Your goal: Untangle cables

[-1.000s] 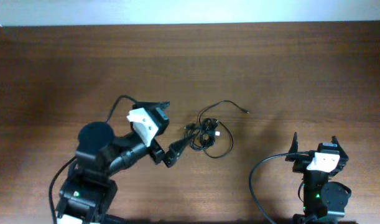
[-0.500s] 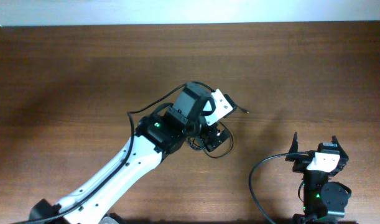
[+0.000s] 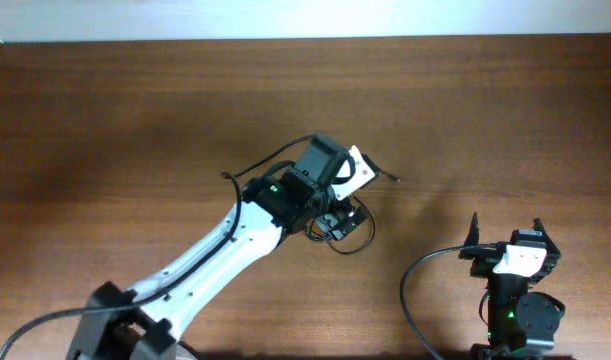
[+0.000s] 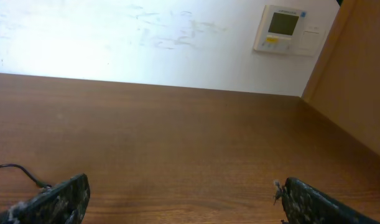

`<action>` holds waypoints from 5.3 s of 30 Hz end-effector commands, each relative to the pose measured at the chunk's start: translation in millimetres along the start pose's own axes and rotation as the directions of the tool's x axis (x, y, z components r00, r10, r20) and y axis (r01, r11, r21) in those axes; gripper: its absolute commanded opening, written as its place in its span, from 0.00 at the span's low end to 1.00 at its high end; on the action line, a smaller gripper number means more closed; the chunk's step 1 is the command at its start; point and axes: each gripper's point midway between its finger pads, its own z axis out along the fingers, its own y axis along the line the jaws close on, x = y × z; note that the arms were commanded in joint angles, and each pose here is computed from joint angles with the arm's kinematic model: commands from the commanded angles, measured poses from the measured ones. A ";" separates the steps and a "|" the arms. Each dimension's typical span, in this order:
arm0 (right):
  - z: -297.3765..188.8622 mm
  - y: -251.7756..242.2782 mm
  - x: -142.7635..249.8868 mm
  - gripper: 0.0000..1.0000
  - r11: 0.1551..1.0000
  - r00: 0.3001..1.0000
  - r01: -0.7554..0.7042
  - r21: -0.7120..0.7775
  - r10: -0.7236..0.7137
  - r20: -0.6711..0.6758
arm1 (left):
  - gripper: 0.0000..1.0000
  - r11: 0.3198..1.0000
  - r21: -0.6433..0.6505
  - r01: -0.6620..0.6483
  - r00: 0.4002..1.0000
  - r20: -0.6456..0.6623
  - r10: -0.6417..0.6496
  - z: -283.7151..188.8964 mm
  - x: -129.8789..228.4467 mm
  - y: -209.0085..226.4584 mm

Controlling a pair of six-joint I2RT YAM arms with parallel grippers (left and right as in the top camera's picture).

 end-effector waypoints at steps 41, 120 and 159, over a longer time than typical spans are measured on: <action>-12.9 64.8 -10.6 0.99 0.628 0.697 -0.714 -0.309 0.680 -0.228 | 0.00 -0.125 -0.314 0.941 -0.069 0.185 -0.980 -11.1 80.5 90.7; -73.7 214.3 60.4 0.85 0.416 0.388 -0.886 -0.204 0.428 -0.816 | 0.99 0.073 -0.170 0.983 0.016 -0.317 -0.948 -14.5 72.0 23.6; -74.2 205.8 83.6 0.92 0.484 0.358 -0.866 -0.122 0.432 -0.827 | 0.00 -0.673 -0.039 0.739 -0.651 -0.300 -0.697 46.0 163.2 -35.8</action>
